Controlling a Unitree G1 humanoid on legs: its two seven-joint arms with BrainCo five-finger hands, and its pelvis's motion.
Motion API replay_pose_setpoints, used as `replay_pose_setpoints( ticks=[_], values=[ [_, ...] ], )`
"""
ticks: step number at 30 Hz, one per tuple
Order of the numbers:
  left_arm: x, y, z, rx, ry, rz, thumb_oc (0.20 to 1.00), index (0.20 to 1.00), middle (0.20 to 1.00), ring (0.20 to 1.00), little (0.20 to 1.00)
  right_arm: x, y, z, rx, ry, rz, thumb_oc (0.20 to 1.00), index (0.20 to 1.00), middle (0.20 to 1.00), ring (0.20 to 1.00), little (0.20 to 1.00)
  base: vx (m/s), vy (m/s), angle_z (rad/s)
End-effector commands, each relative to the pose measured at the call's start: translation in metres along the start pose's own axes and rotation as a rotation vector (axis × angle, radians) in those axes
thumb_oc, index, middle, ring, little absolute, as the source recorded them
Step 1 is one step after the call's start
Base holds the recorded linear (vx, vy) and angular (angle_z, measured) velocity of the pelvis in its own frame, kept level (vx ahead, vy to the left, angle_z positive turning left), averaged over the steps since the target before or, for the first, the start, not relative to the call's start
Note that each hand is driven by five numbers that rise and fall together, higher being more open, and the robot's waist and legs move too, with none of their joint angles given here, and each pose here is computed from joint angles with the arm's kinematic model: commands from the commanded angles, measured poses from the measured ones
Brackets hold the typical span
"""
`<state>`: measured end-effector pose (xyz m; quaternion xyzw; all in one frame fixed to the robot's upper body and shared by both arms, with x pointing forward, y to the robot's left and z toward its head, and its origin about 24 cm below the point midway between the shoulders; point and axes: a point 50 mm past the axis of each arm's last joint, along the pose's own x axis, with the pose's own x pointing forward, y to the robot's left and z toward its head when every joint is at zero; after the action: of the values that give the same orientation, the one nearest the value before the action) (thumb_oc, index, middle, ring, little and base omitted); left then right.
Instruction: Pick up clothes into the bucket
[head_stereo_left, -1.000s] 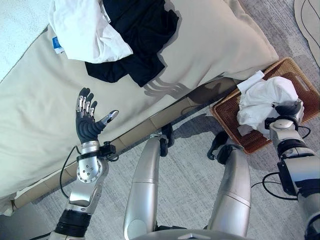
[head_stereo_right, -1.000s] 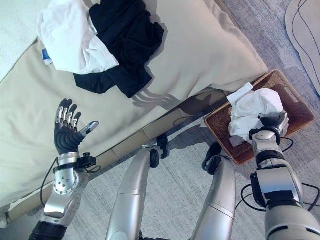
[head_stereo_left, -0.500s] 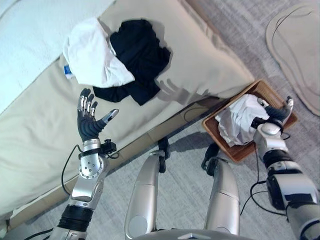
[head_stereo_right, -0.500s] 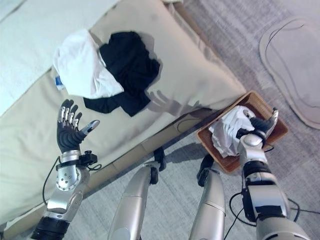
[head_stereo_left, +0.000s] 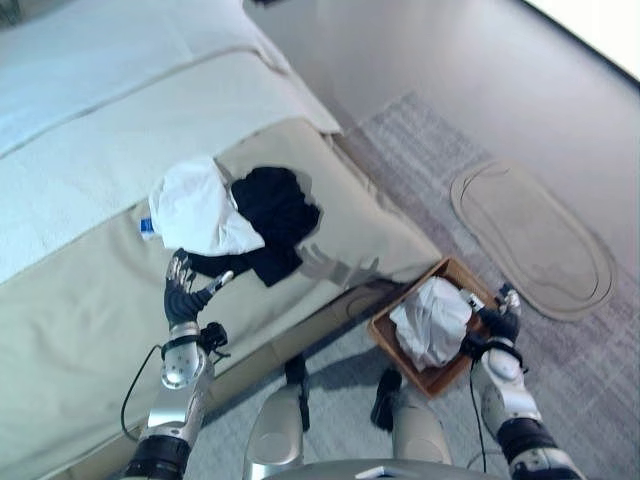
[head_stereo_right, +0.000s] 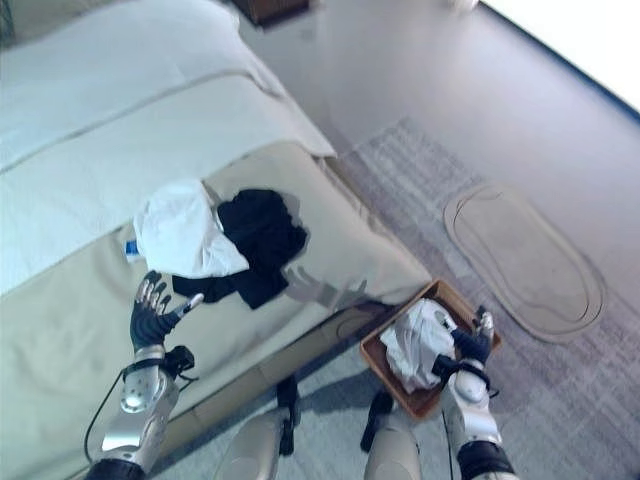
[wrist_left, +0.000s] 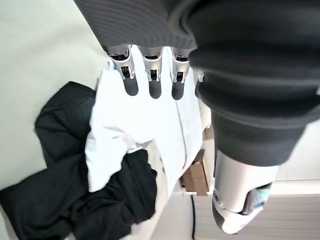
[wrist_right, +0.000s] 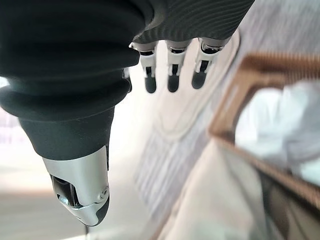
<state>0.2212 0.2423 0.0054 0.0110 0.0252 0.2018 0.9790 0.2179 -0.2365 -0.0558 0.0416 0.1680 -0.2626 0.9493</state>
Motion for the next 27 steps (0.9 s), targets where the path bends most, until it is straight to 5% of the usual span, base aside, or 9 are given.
replay_pose_setpoints(
  ticks=[1, 8, 15, 27],
  values=[
    [0.005, 0.009, 0.013, 0.096, -0.077, -0.028, 1.0, 1.0, 1.0, 1.0, 1.0, 0.007, 0.007, 0.022, -0.013, -0.096, 0.078, 1.0, 1.0, 1.0, 1.0, 1.0, 0.02, 0.094, 0.05],
    [-0.001, 0.032, -0.001, 0.124, -0.017, 0.078, 1.0, 1.0, 1.0, 1.0, 1.0, -0.007, -0.01, -0.004, -0.091, -0.008, 0.093, 1.0, 1.0, 1.0, 1.0, 1.0, 0.09, -0.088, -0.2],
    [-0.005, 0.021, -0.018, 0.112, 0.064, 0.078, 1.0, 1.0, 1.0, 1.0, 1.0, -0.017, -0.037, -0.019, -0.055, 0.052, -0.006, 1.0, 1.0, 1.0, 1.0, 1.0, 0.09, -0.084, 0.2],
    [-0.01, 0.025, -0.031, 0.169, 0.114, 0.114, 1.0, 1.0, 1.0, 1.0, 1.0, -0.016, -0.026, -0.022, -0.06, 0.073, 0.004, 1.0, 1.0, 1.0, 1.0, 1.0, 0.19, 0.201, -0.13]
  ],
)
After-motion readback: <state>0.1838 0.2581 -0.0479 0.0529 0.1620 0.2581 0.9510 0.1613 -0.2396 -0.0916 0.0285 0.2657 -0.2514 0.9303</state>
